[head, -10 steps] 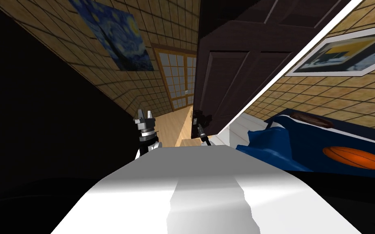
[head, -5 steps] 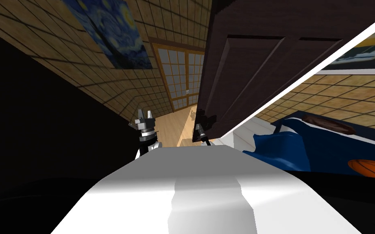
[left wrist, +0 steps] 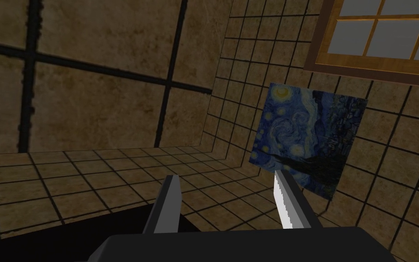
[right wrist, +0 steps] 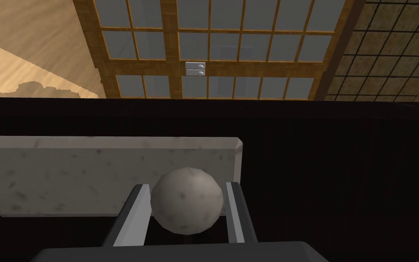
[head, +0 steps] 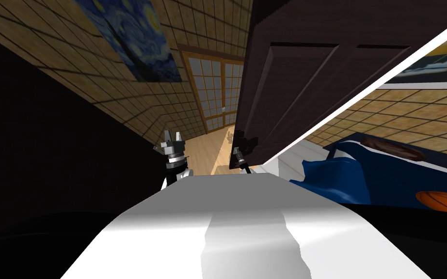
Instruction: Push the door open
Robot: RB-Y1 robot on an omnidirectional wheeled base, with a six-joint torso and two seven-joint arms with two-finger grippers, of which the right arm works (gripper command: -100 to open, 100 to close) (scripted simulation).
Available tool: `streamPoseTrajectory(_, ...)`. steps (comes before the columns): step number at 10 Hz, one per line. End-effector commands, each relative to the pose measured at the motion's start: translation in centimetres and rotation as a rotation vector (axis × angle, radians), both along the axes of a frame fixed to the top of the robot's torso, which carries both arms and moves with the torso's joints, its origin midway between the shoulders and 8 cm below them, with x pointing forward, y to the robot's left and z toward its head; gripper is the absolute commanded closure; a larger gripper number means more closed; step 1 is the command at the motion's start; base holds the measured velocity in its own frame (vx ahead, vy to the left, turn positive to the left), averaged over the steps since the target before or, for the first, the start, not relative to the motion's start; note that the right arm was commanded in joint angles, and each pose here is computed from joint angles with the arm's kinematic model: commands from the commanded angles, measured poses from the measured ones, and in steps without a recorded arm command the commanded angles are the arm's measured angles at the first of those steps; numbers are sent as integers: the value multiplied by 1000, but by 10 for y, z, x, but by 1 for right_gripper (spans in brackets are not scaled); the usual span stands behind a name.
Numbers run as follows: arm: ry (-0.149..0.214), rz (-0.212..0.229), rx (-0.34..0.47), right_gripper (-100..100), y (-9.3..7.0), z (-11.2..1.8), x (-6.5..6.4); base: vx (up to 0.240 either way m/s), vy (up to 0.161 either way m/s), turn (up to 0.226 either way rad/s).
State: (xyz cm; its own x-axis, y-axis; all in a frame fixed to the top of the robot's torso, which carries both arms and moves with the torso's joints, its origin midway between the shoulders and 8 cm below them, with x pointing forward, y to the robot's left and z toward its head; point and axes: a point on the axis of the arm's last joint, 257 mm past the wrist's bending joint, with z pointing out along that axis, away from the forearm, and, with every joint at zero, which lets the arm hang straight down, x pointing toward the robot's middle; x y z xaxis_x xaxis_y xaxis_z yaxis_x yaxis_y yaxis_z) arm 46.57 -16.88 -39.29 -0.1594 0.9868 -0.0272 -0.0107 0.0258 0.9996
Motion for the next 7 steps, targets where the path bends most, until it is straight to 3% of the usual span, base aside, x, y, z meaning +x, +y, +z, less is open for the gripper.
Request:
streamPoseTrajectory(1,-2,-1,1,100,0,1,0,-7,0,-2)
streamPoseTrajectory(3,3,-17,-5,100,-9,-1,1,61,12,-12)
streamPoseTrajectory(7,2,-56,-12,100,-30,-1,3,182,67,-37)
